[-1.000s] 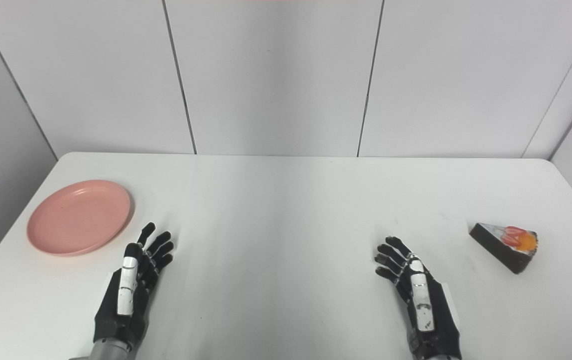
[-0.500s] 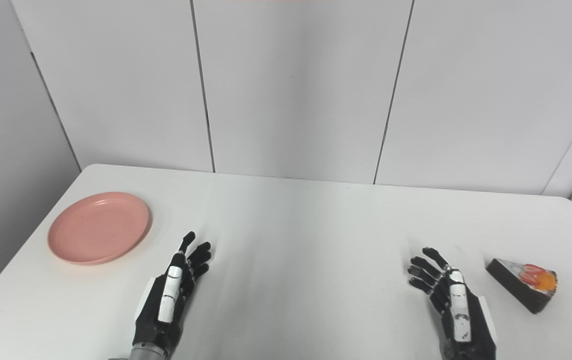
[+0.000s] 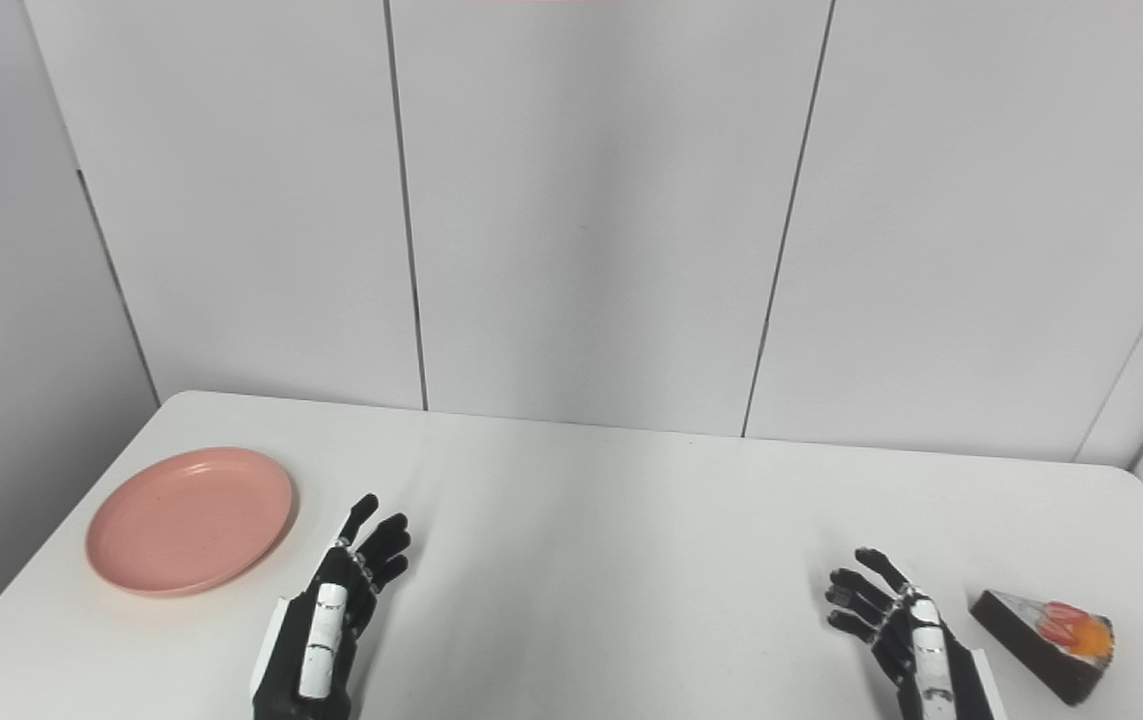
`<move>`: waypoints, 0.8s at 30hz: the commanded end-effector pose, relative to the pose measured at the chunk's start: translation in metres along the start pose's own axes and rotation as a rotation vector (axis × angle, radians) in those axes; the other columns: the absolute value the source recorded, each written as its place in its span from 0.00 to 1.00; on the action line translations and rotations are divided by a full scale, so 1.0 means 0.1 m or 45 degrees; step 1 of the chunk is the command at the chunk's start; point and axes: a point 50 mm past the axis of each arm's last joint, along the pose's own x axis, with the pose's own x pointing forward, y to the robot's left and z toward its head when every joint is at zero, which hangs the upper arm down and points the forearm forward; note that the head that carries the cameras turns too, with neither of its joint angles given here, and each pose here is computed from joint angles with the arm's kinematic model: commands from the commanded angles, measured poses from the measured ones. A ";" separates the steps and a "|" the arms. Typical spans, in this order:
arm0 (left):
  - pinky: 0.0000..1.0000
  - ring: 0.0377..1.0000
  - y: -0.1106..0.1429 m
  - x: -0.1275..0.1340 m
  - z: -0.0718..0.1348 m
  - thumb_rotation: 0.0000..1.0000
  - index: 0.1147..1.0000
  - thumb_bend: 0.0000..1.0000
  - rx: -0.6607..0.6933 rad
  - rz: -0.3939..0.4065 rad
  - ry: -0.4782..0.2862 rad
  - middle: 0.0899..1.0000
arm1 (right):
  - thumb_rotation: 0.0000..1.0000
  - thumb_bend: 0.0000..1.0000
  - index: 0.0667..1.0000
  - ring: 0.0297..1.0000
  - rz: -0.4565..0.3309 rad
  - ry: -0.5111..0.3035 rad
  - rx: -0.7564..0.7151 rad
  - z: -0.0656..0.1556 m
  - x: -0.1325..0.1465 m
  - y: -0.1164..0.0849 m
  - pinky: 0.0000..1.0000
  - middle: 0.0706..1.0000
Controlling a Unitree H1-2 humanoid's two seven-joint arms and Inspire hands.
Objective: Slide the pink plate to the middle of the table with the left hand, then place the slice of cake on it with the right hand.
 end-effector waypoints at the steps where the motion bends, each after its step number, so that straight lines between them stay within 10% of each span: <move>1: 0.84 0.87 0.01 0.21 0.37 0.88 0.87 0.73 -0.024 0.005 -0.206 0.85 | 0.96 0.81 0.78 0.73 -0.053 0.212 0.049 -0.50 -0.49 -0.03 0.72 0.71; 11: 0.80 0.84 0.58 1.11 1.15 0.92 0.87 0.70 0.239 0.030 -0.540 0.83 | 0.96 0.79 0.78 0.71 -0.046 0.199 0.061 -0.47 -0.55 0.04 0.69 0.70; 24: 0.74 0.76 1.66 1.88 1.40 0.91 0.80 0.76 0.579 0.350 -0.586 0.77 | 0.96 0.79 0.77 0.70 -0.057 0.202 0.073 -0.46 -0.58 0.06 0.67 0.69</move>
